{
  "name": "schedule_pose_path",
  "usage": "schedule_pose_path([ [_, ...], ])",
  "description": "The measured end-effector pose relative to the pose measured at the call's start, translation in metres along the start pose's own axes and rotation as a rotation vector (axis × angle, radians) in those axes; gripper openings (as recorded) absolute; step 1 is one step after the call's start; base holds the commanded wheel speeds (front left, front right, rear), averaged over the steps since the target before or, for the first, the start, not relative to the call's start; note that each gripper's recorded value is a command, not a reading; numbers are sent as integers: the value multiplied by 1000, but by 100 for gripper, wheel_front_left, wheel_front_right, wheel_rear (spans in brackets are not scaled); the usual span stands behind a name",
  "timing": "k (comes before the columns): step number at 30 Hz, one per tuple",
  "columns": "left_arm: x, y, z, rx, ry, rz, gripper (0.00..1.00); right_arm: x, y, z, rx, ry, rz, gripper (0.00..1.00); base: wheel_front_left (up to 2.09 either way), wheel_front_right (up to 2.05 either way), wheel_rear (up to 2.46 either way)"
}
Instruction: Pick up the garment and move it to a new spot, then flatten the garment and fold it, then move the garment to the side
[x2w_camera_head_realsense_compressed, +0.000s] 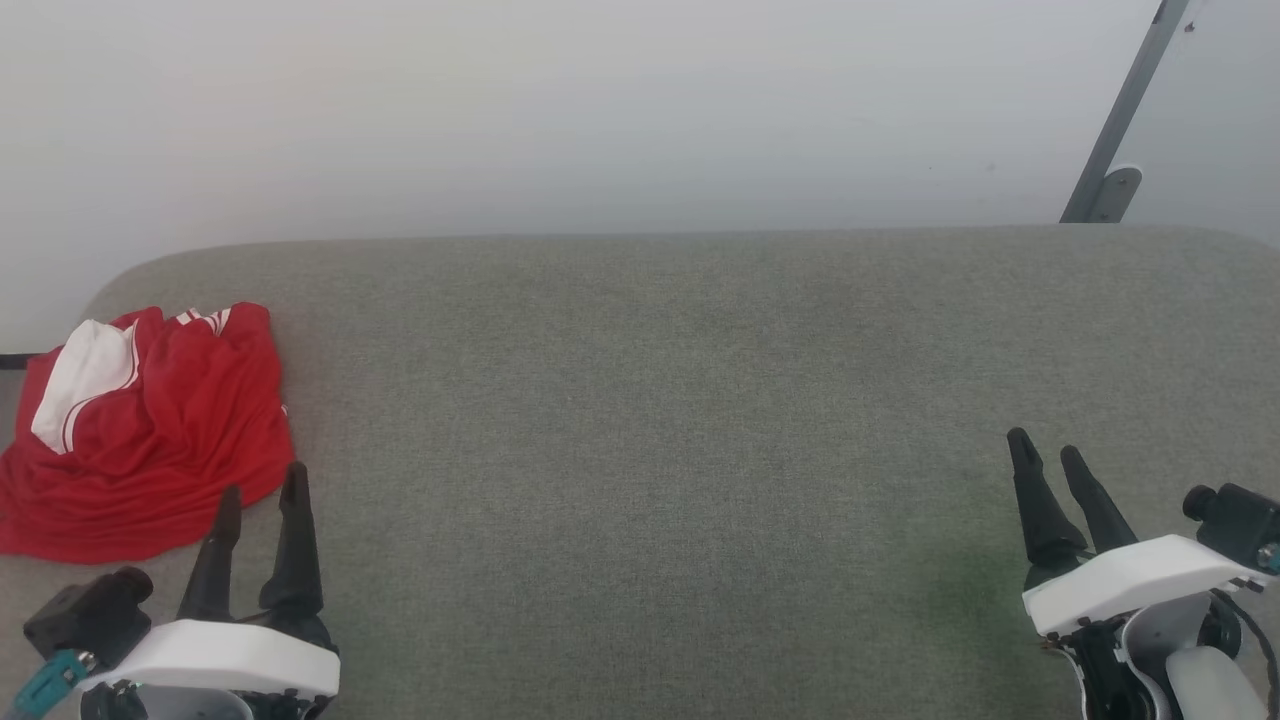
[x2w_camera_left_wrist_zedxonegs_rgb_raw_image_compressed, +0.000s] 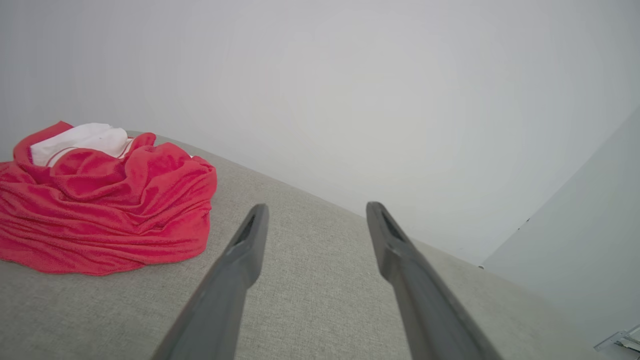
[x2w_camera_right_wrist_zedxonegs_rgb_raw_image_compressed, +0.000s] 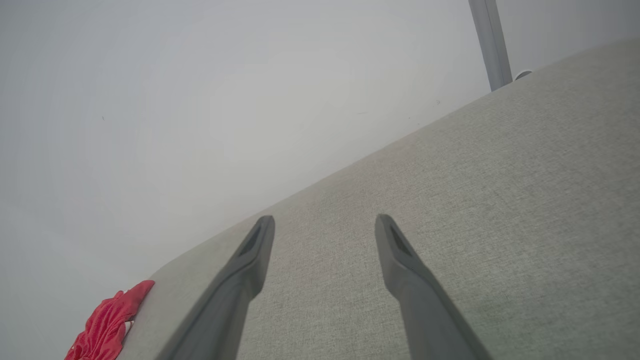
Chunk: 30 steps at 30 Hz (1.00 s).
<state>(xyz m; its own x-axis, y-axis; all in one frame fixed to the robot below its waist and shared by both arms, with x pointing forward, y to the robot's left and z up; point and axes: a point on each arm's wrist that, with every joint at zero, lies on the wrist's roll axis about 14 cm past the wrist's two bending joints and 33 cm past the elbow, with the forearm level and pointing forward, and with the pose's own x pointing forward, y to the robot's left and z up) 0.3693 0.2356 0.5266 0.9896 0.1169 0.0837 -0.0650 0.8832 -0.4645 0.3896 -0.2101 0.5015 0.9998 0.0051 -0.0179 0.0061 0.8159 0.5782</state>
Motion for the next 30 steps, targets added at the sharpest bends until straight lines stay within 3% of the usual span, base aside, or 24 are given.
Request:
schedule_pose_path([
  [30,-2,-13,13,248,-75,-84,100,0,9,13,-235,-43,48,100,0,0,0],
])
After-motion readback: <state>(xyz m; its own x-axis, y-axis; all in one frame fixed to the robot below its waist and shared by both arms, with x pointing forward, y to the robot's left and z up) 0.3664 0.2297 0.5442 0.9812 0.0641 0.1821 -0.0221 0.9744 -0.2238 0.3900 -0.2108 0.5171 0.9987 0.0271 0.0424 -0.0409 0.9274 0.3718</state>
